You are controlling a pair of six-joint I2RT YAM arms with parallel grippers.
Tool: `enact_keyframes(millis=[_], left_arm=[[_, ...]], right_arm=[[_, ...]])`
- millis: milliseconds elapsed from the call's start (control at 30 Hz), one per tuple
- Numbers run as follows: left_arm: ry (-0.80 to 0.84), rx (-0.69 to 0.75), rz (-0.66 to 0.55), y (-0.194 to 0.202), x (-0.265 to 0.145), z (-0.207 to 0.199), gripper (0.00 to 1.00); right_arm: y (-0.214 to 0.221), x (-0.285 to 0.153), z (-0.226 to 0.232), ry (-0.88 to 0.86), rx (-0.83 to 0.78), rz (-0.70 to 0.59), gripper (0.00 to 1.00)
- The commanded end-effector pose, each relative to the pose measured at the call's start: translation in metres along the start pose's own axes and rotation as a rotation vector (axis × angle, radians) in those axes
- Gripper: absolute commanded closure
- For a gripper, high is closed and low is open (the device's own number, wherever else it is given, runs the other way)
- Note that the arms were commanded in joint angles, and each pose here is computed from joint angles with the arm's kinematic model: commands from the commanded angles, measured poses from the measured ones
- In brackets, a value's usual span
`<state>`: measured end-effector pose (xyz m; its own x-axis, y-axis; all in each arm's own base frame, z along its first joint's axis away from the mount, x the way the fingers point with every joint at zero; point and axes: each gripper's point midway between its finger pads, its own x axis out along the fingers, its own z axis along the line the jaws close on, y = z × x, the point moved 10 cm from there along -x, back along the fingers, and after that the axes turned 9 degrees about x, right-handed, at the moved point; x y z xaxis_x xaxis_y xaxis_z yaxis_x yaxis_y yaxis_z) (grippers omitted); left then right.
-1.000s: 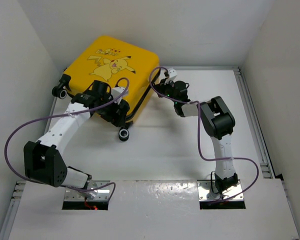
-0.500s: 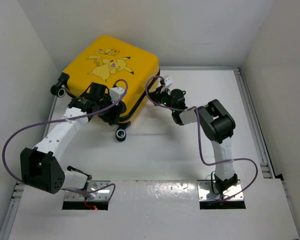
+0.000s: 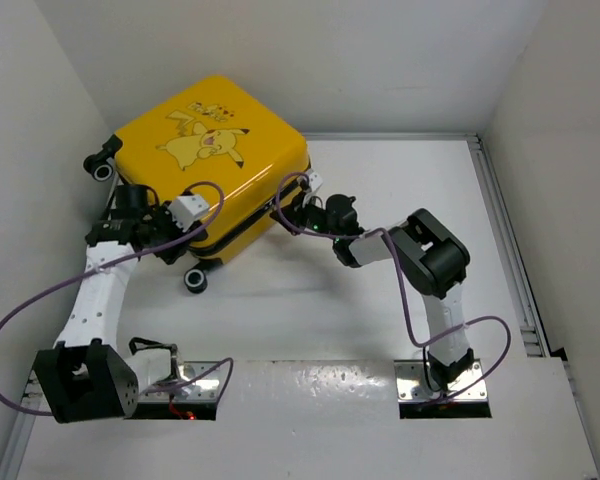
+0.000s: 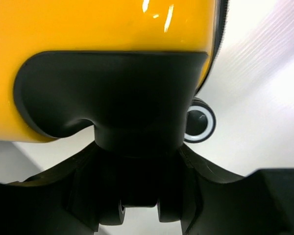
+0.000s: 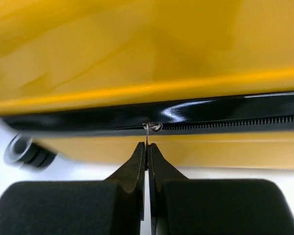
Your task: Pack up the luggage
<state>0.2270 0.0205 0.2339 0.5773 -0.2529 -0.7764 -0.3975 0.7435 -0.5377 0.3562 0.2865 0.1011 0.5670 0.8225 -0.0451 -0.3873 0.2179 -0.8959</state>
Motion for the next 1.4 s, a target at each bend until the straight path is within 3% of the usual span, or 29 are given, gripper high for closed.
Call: enact_keyframes(millis=[0,200,400,500,767,1067,1333,1367], left_arm=[[0.065,0.064,0.17,0.05,-0.008,0.0,1.0],[0.063,-0.011,0.221,0.09,0.001,0.04,1.0],[0.051,-0.053,0.196,0.092,0.015,0.072,1.0],[0.046,-0.041,0.181,0.09,0.019,0.072,1.0],[0.026,-0.046,0.192,0.093,0.03,0.077,1.0],[-0.007,-0.051,0.233,0.107,0.039,0.088,1.0],[-0.028,-0.022,0.247,0.111,0.046,0.095,1.0],[-0.019,-0.026,0.25,0.112,0.049,0.095,1.0]], right_arm=[[-0.035,-0.005,0.057,-0.253,-0.063,-0.103,1.0],[-0.023,-0.024,0.05,-0.14,-0.068,-0.065,1.0],[-0.031,-0.018,0.016,0.164,-0.072,-0.11,1.0],[-0.037,-0.014,-0.004,0.235,-0.073,-0.128,1.0],[-0.052,-0.017,-0.05,0.331,-0.154,-0.153,1.0],[-0.065,-0.05,-0.097,0.418,-0.238,-0.14,1.0],[-0.103,-0.032,-0.137,0.455,-0.285,-0.225,1.0],[-0.092,-0.029,-0.147,0.467,-0.274,-0.203,1.0]])
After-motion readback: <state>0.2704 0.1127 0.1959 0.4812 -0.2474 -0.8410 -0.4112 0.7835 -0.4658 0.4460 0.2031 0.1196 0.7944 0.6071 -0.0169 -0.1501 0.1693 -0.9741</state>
